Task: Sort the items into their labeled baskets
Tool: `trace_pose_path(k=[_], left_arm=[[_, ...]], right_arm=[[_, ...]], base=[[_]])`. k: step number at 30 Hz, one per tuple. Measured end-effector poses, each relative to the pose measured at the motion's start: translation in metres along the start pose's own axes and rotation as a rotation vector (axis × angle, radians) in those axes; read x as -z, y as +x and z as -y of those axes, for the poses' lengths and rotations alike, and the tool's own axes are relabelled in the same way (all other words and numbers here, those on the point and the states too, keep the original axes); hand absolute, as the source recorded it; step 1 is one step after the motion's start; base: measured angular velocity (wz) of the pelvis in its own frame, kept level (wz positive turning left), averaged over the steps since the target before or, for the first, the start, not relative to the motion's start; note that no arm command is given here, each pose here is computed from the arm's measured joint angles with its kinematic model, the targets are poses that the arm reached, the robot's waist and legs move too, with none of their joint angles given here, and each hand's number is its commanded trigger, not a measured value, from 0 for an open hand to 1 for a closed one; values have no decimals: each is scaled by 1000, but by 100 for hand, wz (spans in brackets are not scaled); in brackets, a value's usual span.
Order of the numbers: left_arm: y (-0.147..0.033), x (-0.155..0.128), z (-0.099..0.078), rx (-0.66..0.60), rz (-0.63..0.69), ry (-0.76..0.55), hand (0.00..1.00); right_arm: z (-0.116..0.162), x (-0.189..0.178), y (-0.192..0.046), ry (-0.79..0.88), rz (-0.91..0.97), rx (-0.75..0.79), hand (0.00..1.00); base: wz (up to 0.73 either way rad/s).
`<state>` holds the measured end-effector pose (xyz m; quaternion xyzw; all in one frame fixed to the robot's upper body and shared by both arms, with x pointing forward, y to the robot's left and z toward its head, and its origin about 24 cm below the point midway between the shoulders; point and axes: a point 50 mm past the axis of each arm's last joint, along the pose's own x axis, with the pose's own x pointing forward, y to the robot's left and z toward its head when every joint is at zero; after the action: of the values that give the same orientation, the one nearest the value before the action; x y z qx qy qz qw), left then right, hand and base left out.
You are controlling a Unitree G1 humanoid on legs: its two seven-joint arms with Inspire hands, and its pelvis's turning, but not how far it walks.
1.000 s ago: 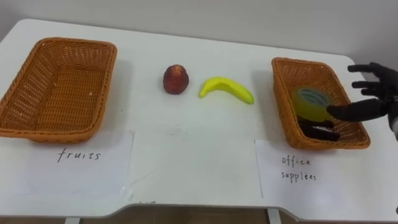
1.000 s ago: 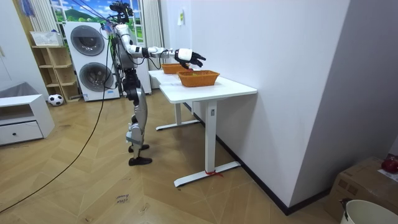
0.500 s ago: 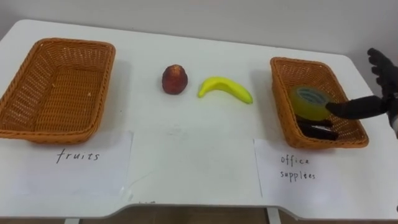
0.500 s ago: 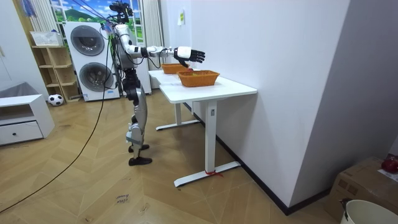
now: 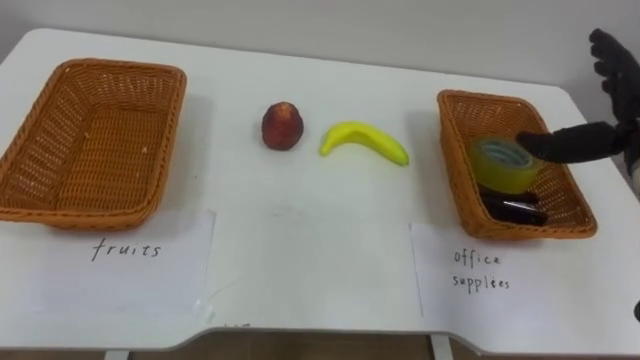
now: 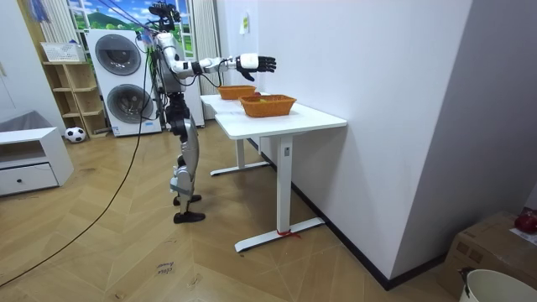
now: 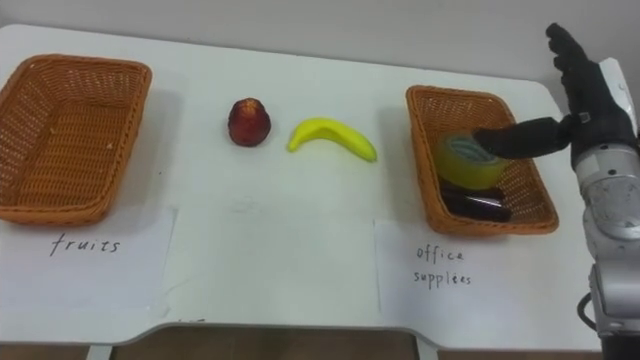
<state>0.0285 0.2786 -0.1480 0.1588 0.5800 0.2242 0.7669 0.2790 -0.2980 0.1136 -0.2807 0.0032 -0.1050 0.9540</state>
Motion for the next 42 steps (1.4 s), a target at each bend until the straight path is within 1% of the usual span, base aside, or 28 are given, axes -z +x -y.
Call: trace_pose_path(k=[4,8,12,16,20,26,28,32,35,42], left_arm=[[0,-6,0,-6,26,-8,0],[-1,-4,0,-15,25,-9,0],[-1,-1,-1,-29,21,-1,0],[-2,6,0,-26,-3,27,0],[-1,14,-3,-30,-41,49,0],[-2,20,-5,-25,-76,67,0],[-2,20,-7,-27,-79,71,0],[1,11,-6,-8,-57,110,0],[2,6,-1,13,-47,138,0],[3,0,1,23,-34,158,0]], right_arm=[[1,-9,2,1,34,4,0],[3,-20,8,10,73,16,0],[2,-22,9,11,81,27,0],[-6,-23,9,3,81,1,0],[-20,-29,8,-14,105,-54,0],[-22,-30,9,-15,107,-44,0],[-29,-32,12,-20,112,-64,0],[-53,-34,17,-50,111,-160,0],[-63,-34,22,-66,98,-206,0],[-70,-25,24,-78,57,-235,0]], base=[[0],[3],[9],[-2],[6],[21],[8],[8],[4],[4]])
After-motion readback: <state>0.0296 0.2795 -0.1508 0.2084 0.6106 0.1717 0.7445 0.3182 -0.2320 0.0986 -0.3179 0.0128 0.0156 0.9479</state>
